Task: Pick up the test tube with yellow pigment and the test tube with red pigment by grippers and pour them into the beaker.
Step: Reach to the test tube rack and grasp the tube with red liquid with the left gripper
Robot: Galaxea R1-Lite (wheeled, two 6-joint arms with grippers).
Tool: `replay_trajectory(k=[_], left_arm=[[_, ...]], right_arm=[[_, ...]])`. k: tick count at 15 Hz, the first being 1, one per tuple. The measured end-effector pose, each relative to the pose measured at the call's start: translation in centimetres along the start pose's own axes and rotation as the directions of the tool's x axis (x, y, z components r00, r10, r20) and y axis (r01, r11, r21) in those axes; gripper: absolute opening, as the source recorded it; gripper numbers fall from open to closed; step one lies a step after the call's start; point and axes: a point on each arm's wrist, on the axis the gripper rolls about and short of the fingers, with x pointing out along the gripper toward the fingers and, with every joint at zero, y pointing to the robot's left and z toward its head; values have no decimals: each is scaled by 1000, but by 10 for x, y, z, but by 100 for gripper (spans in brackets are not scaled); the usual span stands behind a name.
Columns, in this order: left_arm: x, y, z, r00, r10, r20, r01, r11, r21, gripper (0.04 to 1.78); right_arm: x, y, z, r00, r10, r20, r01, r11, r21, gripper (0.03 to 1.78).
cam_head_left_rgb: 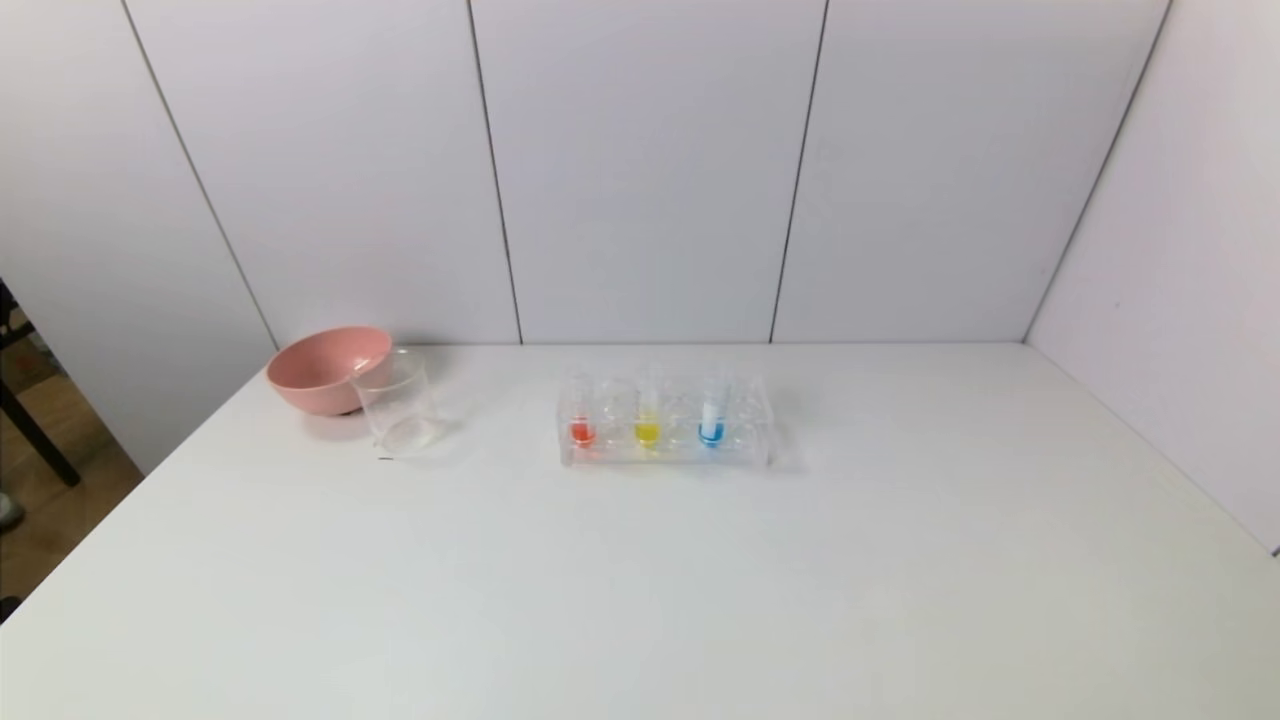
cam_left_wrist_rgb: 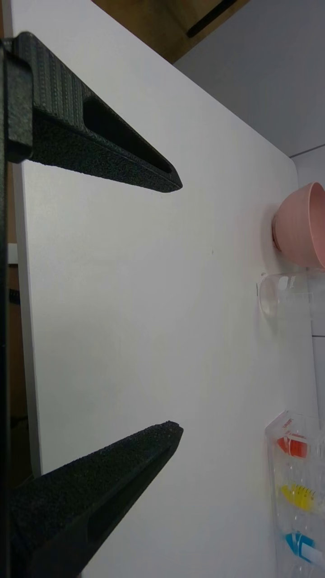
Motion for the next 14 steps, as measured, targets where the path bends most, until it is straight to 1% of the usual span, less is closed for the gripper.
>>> replay_trajectory(k=[2, 5, 7, 9, 11, 14], left_arm=[[-1, 0, 3, 1000, 2, 8, -2, 1000, 0, 178], [-5, 1, 20, 999, 3, 32, -3, 1000, 0, 178], [-7, 1, 36, 999, 2, 45, -1, 1000, -2, 178], [-4, 2, 52, 999, -5, 36, 5, 1000, -14, 178], [4, 2, 72, 999, -31, 24, 32, 998, -46, 178], [26, 3, 101, 997, -74, 12, 75, 994, -84, 178]], right_arm=[[0, 0, 0, 1000, 0, 0, 0, 1000, 0, 170], [0, 0, 0, 1000, 0, 0, 0, 1000, 0, 170], [0, 0, 0, 1000, 0, 0, 0, 1000, 0, 170], [0, 0, 0, 1000, 0, 0, 0, 1000, 0, 170], [0, 0, 0, 1000, -1, 0, 1, 1000, 0, 170], [0, 0, 0, 1000, 0, 0, 0, 1000, 0, 170]])
